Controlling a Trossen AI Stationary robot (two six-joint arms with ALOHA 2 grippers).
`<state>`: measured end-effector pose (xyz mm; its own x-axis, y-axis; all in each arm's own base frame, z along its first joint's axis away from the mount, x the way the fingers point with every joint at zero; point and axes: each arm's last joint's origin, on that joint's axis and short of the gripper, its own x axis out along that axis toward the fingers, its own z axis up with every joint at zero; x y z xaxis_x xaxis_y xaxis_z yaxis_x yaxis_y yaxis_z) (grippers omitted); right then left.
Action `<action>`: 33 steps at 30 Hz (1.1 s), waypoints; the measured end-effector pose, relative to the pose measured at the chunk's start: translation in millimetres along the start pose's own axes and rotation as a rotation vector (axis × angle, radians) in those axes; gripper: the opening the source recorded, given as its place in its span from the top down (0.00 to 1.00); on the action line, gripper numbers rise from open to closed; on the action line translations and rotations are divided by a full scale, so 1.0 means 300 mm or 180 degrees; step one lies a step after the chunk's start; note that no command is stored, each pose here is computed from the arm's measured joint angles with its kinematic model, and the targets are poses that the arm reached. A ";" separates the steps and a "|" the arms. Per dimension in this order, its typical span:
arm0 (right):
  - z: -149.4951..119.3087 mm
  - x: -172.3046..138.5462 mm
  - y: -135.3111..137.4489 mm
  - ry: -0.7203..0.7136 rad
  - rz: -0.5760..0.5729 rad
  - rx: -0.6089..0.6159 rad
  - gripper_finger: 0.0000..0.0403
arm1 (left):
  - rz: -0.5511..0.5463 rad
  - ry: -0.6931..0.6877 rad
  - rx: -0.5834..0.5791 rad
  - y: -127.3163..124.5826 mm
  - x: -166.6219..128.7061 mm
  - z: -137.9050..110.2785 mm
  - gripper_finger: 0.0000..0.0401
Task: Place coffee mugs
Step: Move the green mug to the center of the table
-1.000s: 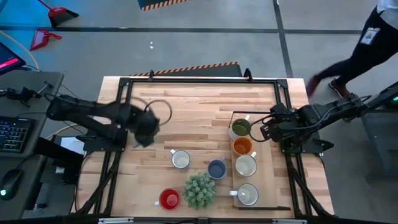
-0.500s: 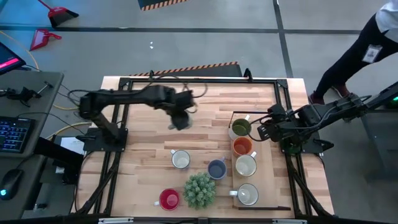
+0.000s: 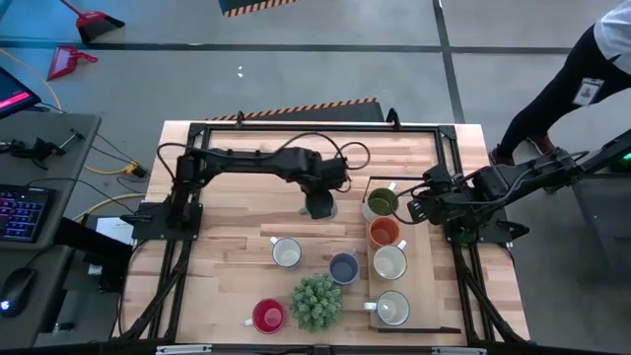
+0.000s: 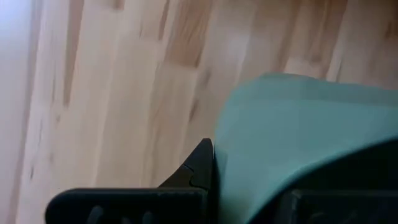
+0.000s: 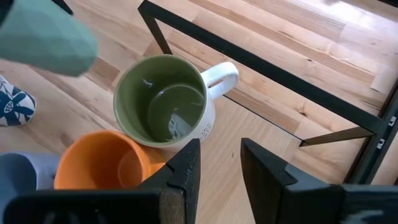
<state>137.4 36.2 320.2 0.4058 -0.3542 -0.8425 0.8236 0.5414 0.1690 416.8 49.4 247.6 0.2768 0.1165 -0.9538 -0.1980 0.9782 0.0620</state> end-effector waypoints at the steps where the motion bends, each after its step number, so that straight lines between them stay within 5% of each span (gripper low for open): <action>1: 0.000 0.000 0.000 0.0000 0.0001 0.0001 0.77 | -0.0006 -0.0028 0.0012 -0.008 0.006 0.010 0.98; 13: 0.004 0.000 0.014 -0.0024 0.0129 0.0069 0.77 | 0.0001 0.0123 -0.0118 -0.073 0.117 0.038 0.98; 33: 0.011 -0.002 0.041 -0.0063 0.0380 0.0071 0.77 | -0.0084 -0.0063 -0.0158 -0.101 0.146 0.058 0.98</action>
<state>148.5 40.6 324.6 0.5090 -0.3034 -0.8055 0.7774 0.5637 0.2789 451.3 27.7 208.9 0.3011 0.0946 -0.9489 -0.2365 0.9714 0.0218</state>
